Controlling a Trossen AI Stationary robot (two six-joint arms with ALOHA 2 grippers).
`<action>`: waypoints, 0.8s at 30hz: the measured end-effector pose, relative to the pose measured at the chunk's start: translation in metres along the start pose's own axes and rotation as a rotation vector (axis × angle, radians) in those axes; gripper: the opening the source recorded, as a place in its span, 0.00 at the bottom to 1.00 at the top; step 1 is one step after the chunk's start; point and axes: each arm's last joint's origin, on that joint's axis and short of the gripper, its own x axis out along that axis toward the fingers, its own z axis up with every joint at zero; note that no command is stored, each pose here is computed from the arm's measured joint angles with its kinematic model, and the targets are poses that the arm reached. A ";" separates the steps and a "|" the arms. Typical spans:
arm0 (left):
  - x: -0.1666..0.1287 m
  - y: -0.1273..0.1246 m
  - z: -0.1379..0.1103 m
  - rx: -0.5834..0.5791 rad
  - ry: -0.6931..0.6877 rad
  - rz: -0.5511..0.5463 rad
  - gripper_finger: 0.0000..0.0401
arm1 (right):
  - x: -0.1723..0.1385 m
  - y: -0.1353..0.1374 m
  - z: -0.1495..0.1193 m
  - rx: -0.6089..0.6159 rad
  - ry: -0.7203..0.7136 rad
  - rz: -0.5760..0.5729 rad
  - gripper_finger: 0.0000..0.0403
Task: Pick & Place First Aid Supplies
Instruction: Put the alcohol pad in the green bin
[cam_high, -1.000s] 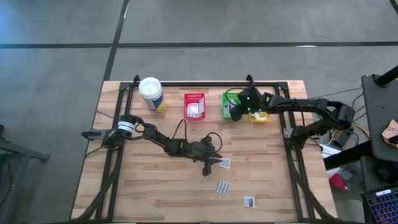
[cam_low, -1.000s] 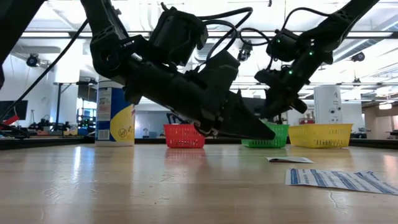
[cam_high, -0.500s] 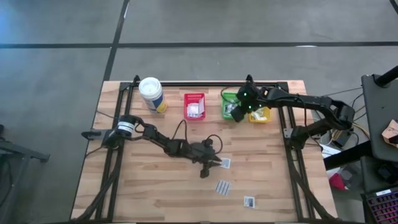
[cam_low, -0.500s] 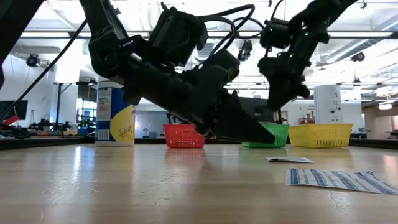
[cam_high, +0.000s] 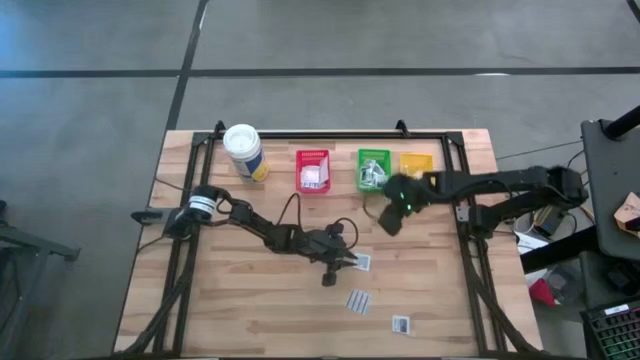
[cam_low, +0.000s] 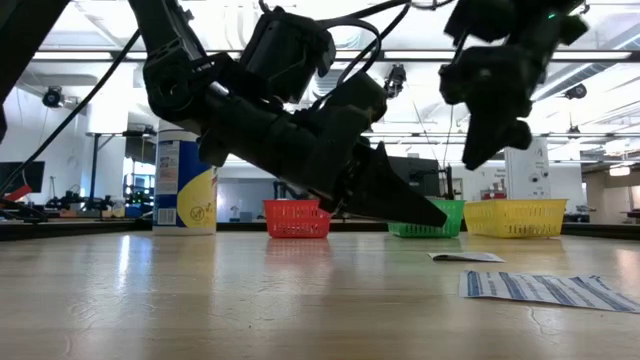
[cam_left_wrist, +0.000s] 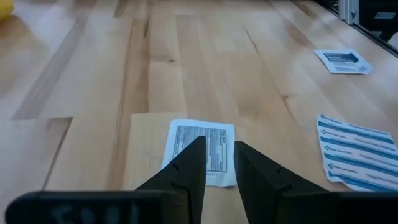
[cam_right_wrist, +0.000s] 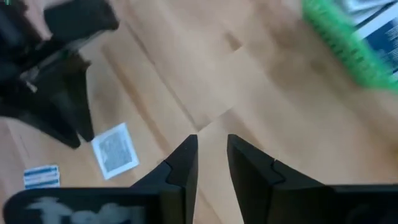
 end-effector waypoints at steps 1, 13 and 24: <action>0.000 0.000 0.000 0.000 -0.001 0.002 0.23 | 0.001 0.006 -0.005 -0.008 0.002 -0.002 0.21; 0.008 0.005 0.003 -0.011 -0.015 0.052 0.23 | 0.006 0.064 -0.057 -0.094 -0.118 0.130 0.18; 0.020 0.005 0.002 -0.005 0.142 0.057 0.23 | 0.012 0.076 -0.082 -0.141 -0.191 0.182 0.22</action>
